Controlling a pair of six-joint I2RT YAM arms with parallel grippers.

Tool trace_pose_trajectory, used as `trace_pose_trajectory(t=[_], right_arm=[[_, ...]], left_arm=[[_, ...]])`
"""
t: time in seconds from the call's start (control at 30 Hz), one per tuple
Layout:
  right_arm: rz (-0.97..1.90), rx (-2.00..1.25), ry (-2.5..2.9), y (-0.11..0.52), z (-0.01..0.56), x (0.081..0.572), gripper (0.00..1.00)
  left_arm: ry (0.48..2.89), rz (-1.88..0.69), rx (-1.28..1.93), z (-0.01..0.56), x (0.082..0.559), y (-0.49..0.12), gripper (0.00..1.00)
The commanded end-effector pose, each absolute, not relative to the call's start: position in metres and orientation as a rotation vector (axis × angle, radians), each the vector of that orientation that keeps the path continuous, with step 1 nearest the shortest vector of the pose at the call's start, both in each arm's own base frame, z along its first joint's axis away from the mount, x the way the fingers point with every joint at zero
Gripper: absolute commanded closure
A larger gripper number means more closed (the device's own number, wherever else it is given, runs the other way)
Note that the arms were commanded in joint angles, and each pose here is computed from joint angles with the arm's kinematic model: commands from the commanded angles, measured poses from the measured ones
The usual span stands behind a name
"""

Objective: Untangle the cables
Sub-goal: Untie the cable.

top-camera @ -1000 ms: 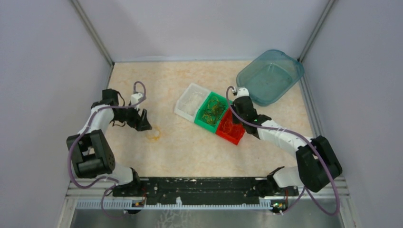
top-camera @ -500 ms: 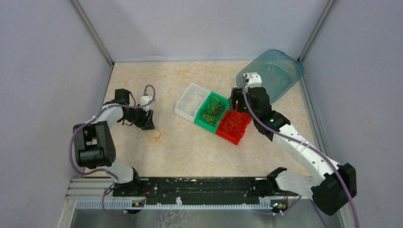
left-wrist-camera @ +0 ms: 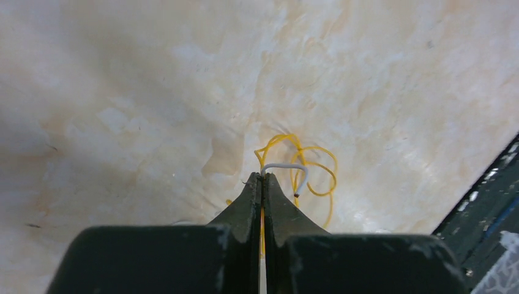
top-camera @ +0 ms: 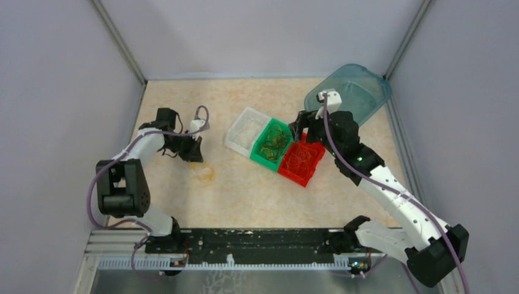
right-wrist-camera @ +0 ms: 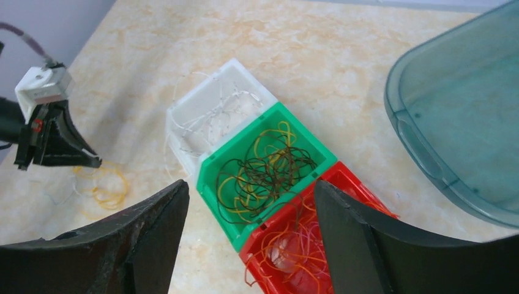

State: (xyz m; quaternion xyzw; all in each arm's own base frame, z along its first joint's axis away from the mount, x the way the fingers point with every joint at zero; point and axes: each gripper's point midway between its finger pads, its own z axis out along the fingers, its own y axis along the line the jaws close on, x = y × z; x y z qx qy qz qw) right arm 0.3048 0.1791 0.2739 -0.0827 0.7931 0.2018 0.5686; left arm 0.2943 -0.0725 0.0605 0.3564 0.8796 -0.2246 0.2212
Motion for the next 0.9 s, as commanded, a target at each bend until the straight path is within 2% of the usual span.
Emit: trace_pose_trajectory(t=[0.0, 0.37, 0.53, 0.63, 0.73, 0.87], right_arm=[[0.688, -0.282, 1.648, 0.21, 0.329, 0.288, 0.23], [1.09, -0.723, 1.457, 0.32, 0.316, 0.227, 0.2], [1.138, -0.829, 1.466, 0.361, 0.298, 0.215, 0.17], [1.135, -0.829, 1.516, 0.383, 0.281, 0.218, 0.19], [1.132, -0.787, 1.556, 0.395, 0.266, 0.226, 0.31], [1.129, -0.685, 1.547, 0.394, 0.268, 0.236, 0.68]], left_arm=[[2.265, -0.779, 1.007, 0.135, 0.292, -0.107, 1.0], [1.89, -1.178, 1.056, 0.268, 0.246, -0.184, 1.0], [1.807, -1.218, 1.061, 0.299, 0.233, -0.194, 1.0], [1.812, -1.213, 1.058, 0.3, 0.231, -0.193, 1.0], [1.814, -1.208, 1.062, 0.297, 0.229, -0.193, 1.0], [1.811, -1.195, 1.072, 0.295, 0.226, -0.191, 1.0]])
